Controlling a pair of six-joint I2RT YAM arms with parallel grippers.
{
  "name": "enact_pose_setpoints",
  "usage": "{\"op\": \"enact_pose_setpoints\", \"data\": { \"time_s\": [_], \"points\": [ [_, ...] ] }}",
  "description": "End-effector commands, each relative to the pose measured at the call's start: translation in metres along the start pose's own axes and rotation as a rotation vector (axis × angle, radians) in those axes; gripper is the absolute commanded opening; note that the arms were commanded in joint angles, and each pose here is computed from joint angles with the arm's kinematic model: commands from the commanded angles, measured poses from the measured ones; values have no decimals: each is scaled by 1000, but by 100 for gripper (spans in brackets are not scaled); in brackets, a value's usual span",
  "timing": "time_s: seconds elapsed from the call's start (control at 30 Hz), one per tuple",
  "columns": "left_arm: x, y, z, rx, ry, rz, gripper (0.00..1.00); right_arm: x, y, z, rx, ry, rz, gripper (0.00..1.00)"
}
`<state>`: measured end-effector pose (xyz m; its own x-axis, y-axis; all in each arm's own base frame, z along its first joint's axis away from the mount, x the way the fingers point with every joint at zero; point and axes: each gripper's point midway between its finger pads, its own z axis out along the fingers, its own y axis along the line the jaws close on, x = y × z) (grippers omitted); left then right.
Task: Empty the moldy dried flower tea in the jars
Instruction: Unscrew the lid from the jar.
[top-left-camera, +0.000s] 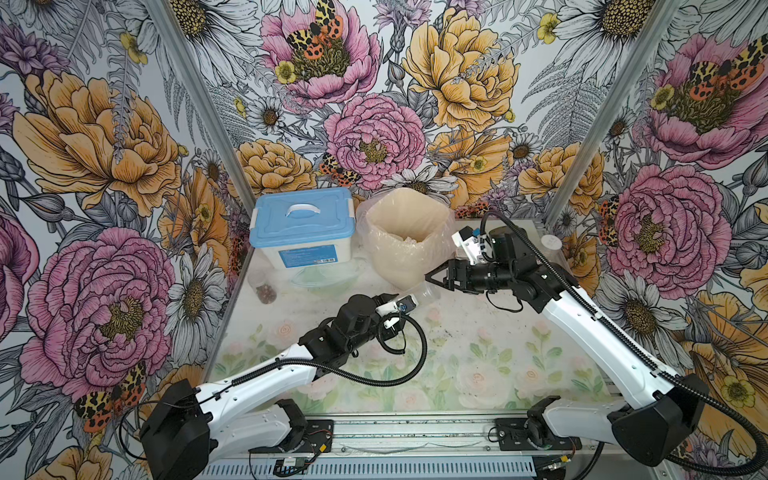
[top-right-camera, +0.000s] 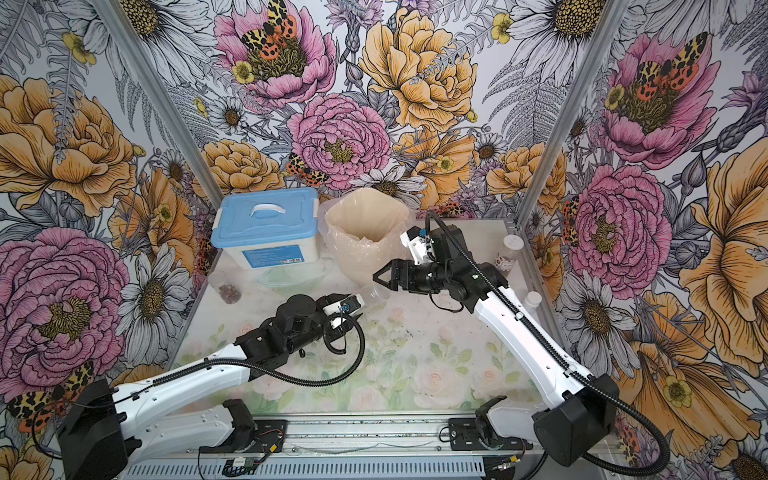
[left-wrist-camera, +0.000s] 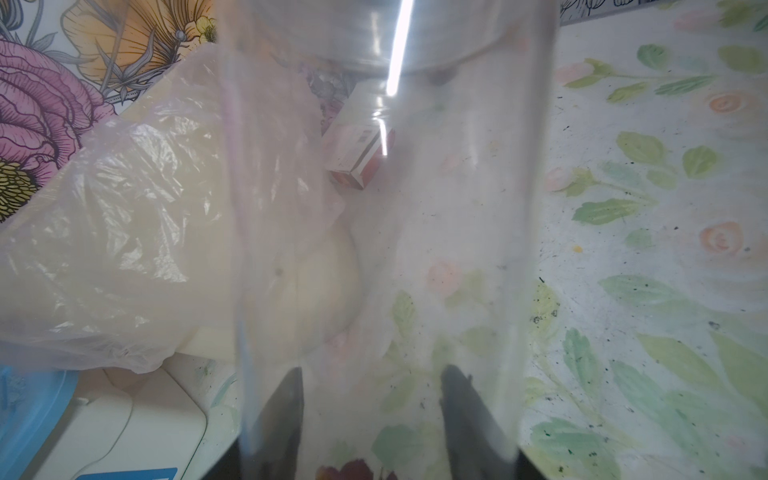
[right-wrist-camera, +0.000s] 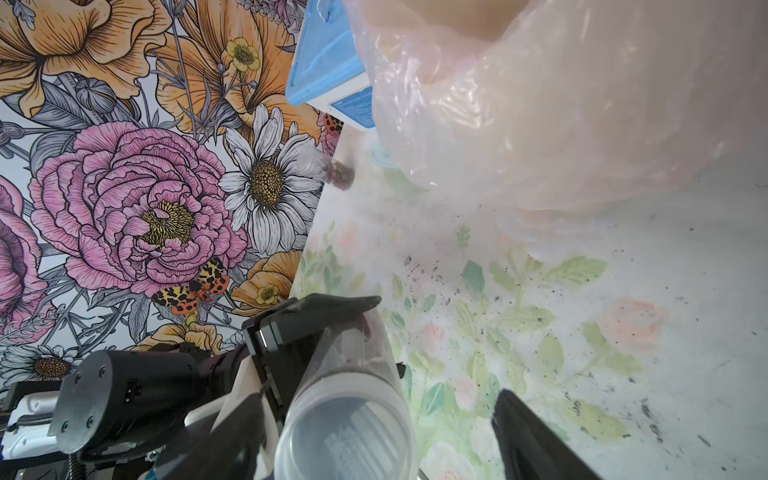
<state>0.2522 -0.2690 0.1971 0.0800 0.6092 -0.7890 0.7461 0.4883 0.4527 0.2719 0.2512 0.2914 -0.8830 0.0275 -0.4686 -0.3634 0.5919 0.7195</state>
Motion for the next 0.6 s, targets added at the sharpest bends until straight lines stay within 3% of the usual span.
{"op": "enact_pose_setpoints", "data": {
  "time_s": [0.0, 0.57],
  "points": [
    [-3, 3, -1, -29, -20, 13, 48, 5, 3, 5, -12, 24, 3, 83],
    [0, 1, -2, -23, -13, 9, 48, 24, 12, 19, -45, 97, -26, 62]
  ]
}}
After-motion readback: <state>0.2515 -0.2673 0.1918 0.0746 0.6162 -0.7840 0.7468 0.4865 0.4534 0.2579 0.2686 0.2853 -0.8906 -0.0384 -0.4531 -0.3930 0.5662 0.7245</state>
